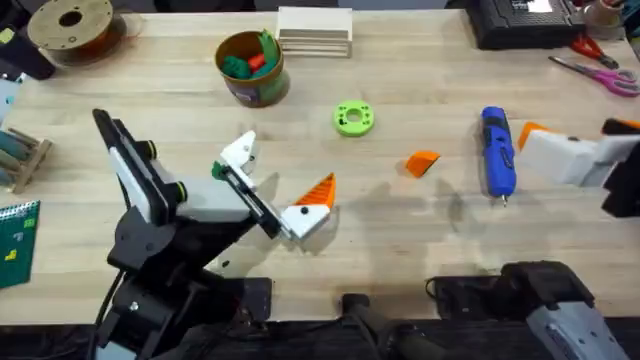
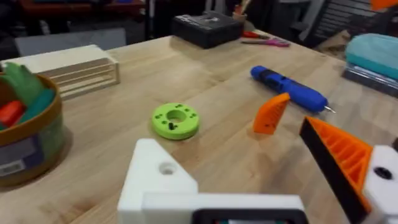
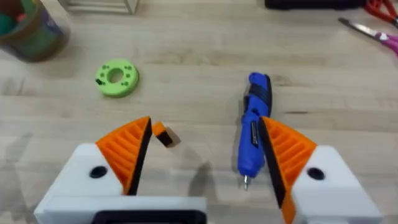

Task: Pick up the gripper from the table and insert it into the empty holder that is missing its gripper. Then pick up a screw, insert it into the mounting hole, and use the screwdriver to tighten it. Finally, clean up the table by picking up the vegetable and placing it into the bucket.

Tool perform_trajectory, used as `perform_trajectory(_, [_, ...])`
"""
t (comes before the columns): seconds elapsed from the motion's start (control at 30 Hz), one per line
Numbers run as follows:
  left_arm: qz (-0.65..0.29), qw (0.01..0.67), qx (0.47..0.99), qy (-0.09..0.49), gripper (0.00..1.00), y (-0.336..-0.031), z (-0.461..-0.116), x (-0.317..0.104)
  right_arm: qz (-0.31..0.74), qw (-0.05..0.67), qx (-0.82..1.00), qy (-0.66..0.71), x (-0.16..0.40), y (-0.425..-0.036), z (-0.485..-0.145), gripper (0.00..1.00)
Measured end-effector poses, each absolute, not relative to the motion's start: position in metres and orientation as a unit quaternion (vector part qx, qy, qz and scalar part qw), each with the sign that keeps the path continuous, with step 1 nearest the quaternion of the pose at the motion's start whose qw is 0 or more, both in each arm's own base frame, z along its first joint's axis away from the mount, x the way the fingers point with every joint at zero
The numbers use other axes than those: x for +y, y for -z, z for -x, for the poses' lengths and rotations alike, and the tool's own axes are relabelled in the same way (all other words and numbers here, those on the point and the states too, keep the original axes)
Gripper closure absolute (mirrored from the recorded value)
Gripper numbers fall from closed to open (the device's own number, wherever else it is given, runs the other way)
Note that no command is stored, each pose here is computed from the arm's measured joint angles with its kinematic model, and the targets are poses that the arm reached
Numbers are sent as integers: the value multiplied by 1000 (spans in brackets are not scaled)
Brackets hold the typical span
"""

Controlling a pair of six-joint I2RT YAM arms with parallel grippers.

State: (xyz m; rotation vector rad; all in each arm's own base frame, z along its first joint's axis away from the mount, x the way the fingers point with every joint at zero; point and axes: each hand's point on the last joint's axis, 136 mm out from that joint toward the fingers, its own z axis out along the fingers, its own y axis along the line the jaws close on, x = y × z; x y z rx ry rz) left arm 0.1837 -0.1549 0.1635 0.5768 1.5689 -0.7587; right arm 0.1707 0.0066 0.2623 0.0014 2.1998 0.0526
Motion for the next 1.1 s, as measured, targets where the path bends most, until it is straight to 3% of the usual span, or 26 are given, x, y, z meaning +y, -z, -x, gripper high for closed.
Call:
perform_trajectory(0.27, [-297,590,659,360,14,-164,-167,-168,35,470,880,-64,25,-274,-192,12])
perform_trajectory(0.53, [-331,581,642,375,14,-163,-156,-175,72,311,936,-150,58,-213,-229,12])
perform_trajectory(0.7, [-335,579,640,378,14,-163,-154,-176,124,200,956,-173,80,-185,-217,12])
perform_trajectory(0.87, [-338,577,639,381,14,-163,-153,-177,209,161,953,-151,95,-173,-213,12])
perform_trajectory(1.1, [-338,577,639,381,14,-163,-152,-177,224,139,961,-79,79,-148,-237,12])
